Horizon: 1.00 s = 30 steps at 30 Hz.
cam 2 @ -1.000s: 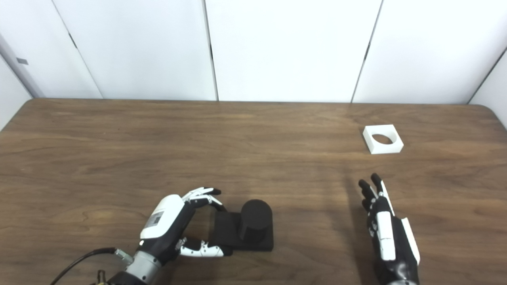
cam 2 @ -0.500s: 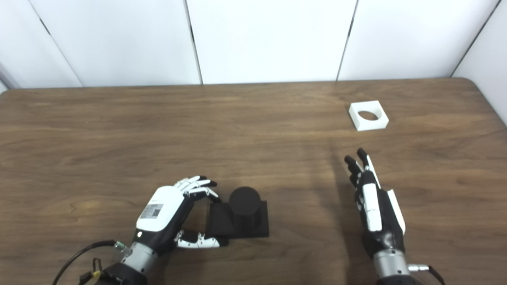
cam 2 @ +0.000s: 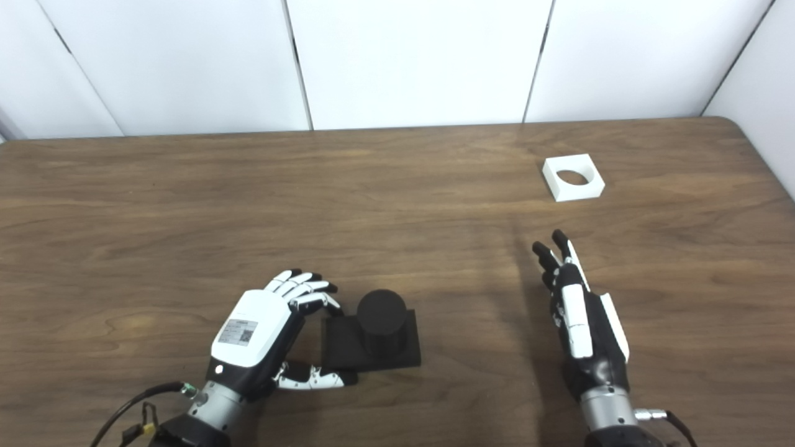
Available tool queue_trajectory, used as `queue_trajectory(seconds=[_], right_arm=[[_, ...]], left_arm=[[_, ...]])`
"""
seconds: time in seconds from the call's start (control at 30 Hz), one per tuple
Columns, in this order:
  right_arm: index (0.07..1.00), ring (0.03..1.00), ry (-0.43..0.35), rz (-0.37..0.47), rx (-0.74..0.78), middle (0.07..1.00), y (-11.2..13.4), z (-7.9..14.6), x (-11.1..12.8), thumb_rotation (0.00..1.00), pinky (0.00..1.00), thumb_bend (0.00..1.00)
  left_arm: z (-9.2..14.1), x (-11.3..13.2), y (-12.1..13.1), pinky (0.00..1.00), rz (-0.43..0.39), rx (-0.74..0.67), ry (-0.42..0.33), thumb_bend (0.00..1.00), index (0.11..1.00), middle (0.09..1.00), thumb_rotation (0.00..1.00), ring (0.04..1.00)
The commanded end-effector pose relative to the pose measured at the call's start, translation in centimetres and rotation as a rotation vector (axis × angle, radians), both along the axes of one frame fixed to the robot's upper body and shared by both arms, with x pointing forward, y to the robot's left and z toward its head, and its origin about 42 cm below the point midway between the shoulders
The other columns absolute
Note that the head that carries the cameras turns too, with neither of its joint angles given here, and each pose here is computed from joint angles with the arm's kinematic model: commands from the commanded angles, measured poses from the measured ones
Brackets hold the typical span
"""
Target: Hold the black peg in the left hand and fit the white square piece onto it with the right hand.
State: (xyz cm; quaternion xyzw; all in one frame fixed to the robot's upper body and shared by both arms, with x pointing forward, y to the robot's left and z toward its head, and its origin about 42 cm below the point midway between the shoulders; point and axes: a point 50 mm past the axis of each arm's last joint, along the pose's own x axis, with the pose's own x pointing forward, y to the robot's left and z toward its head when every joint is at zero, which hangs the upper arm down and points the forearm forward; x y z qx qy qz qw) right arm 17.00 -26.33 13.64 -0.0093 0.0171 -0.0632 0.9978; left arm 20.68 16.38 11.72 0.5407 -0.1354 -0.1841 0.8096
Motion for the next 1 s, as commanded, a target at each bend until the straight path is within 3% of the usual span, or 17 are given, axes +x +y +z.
queue_trajectory(seconds=[0.0,0.13,0.3,0.4,0.5,0.6,0.73,0.97], right_arm=[[0.979,0.965,-0.085,-0.02,0.05,0.917,1.5,1.0,0.7,0.99,0.98,0.64],[0.955,0.948,-0.101,-0.028,0.01,0.9,1.2,2.2,1.3,0.8,0.95,0.6],[0.947,0.971,-0.119,-0.056,-0.054,0.91,-0.2,4.9,3.0,0.67,1.0,0.62],[0.945,0.955,-0.143,-0.056,-0.112,0.908,-1.3,6.2,4.2,0.65,0.96,0.61],[0.935,0.96,-0.157,-0.055,-0.172,0.905,-2.2,7.3,5.3,0.64,1.0,0.6],[0.922,0.922,-0.161,-0.065,-0.279,0.9,-3.5,8.7,6.9,0.57,0.87,0.6],[0.922,0.946,-0.142,-0.08,-0.372,0.918,-4.9,9.9,8.7,0.51,0.97,0.66],[0.935,0.931,-0.14,-0.055,-0.72,0.931,-7.5,13.0,12.9,0.4,0.92,0.75]], left_arm=[[-2.4,-1.0,0.0,0.89,-0.014,0.092,0.093,0.52,0.486,0.788,0.05,0.852],[-2.6,-0.9,0.3,0.89,-0.007,0.084,0.118,0.52,0.487,0.797,0.05,0.86],[-2.9,-0.8,0.7,0.86,-0.008,0.087,0.115,0.52,0.487,0.798,0.05,0.851],[-3.0,-0.9,0.9,0.86,-0.008,0.089,0.117,0.52,0.487,0.799,0.05,0.85],[-3.1,-1.0,1.1,0.86,-0.007,0.081,0.117,0.52,0.487,0.796,0.05,0.847],[-3.3,-1.1,1.3,0.86,-0.006,0.079,0.115,0.52,0.487,0.792,0.05,0.844],[-3.4,-1.0,1.4,0.86,-0.009,0.086,0.113,0.52,0.487,0.793,0.05,0.844],[-3.5,-1.0,1.6,0.83,-0.013,0.098,0.129,0.52,0.488,0.796,0.05,0.831]])
